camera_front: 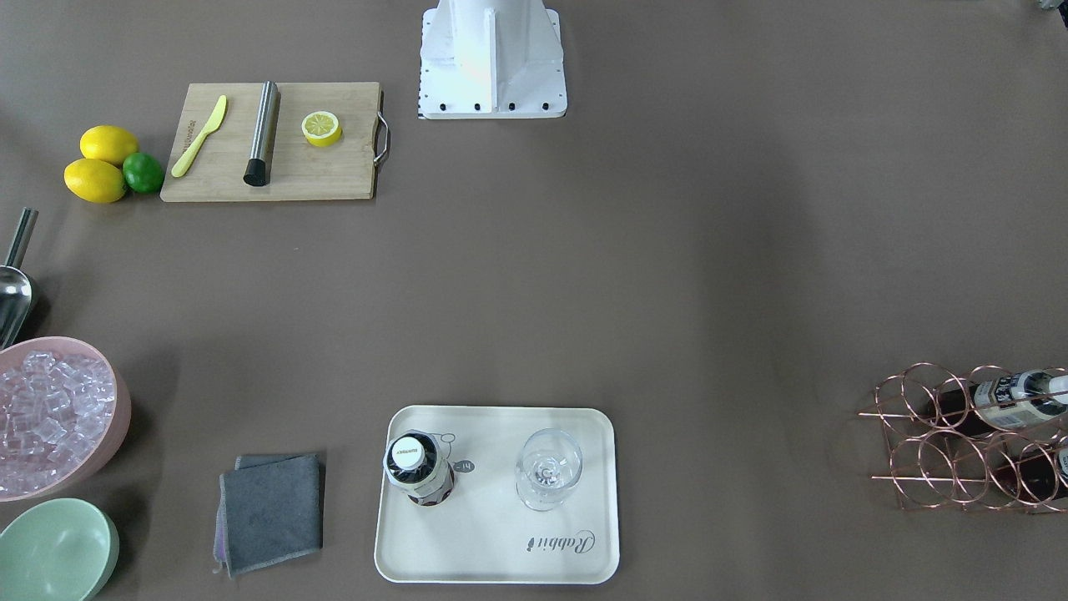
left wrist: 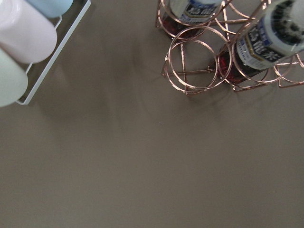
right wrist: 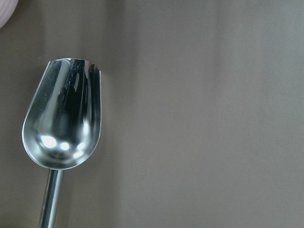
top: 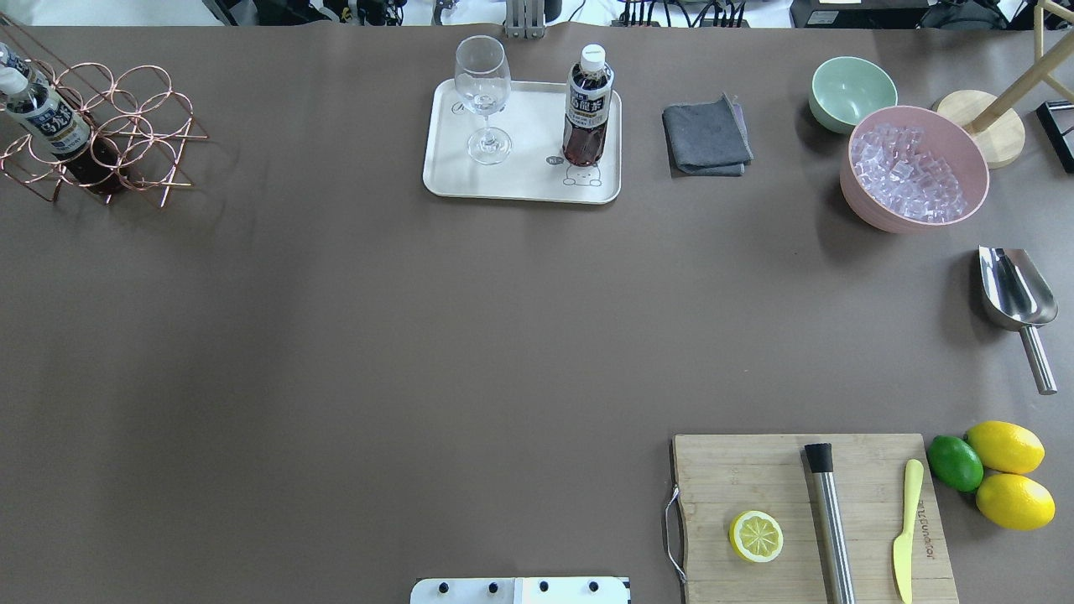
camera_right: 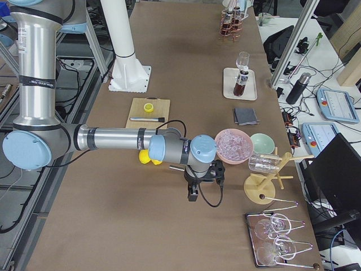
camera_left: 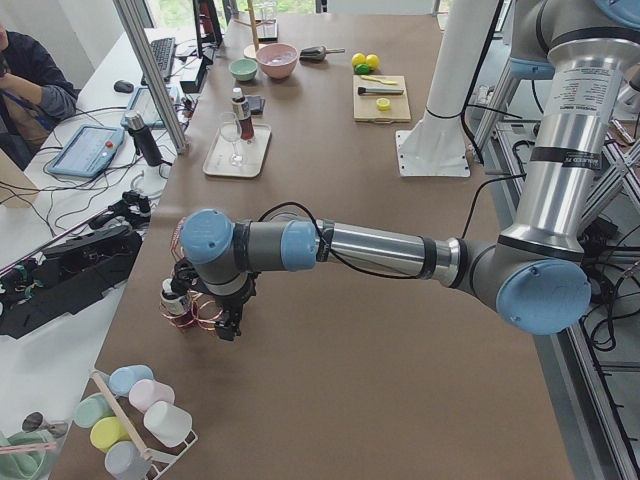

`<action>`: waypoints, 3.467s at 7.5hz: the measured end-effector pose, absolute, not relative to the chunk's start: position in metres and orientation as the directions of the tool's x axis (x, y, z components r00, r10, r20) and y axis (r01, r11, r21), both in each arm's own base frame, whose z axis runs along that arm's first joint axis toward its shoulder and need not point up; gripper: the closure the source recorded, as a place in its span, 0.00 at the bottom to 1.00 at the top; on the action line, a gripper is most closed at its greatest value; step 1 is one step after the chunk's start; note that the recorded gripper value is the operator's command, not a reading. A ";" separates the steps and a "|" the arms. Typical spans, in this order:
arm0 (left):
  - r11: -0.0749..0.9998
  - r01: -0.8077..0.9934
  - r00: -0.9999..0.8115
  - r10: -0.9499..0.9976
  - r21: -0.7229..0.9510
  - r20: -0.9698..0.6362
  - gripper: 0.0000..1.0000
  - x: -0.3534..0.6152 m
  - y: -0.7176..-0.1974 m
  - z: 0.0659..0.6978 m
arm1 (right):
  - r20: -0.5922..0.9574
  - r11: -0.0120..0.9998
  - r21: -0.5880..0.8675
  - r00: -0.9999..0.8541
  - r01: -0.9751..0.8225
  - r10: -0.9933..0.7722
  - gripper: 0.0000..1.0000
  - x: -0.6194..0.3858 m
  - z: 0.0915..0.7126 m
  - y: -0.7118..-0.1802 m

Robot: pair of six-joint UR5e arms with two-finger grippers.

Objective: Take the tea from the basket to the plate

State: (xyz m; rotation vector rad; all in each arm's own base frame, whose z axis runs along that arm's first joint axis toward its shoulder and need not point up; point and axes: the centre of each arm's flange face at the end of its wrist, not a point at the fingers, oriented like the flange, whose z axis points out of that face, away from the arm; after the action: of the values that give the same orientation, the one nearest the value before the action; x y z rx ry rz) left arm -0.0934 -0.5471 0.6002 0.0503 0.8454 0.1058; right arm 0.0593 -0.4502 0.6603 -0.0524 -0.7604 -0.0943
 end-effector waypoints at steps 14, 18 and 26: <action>0.999 0.015 0.684 0.016 0.035 -0.729 0.02 -0.057 -0.468 0.645 | 0.692 0.994 -0.026 0.720 0.103 -0.056 0.00 0.060 0.666 -0.447; 0.999 0.016 0.684 0.012 0.032 -0.730 0.02 -0.057 -0.468 0.646 | 0.692 0.994 -0.027 0.720 0.102 -0.055 0.00 0.060 0.666 -0.447; 0.999 0.018 0.684 0.010 0.030 -0.730 0.02 -0.057 -0.468 0.646 | 0.693 0.994 -0.033 0.719 0.102 -0.051 0.00 0.060 0.667 -0.445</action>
State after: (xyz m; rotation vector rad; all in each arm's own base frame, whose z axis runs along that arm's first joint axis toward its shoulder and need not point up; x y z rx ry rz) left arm -0.0574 -0.4675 0.6457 0.0353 0.8180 -0.0045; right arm 0.0599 -0.4452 0.6675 -0.0701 -0.7637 -0.0846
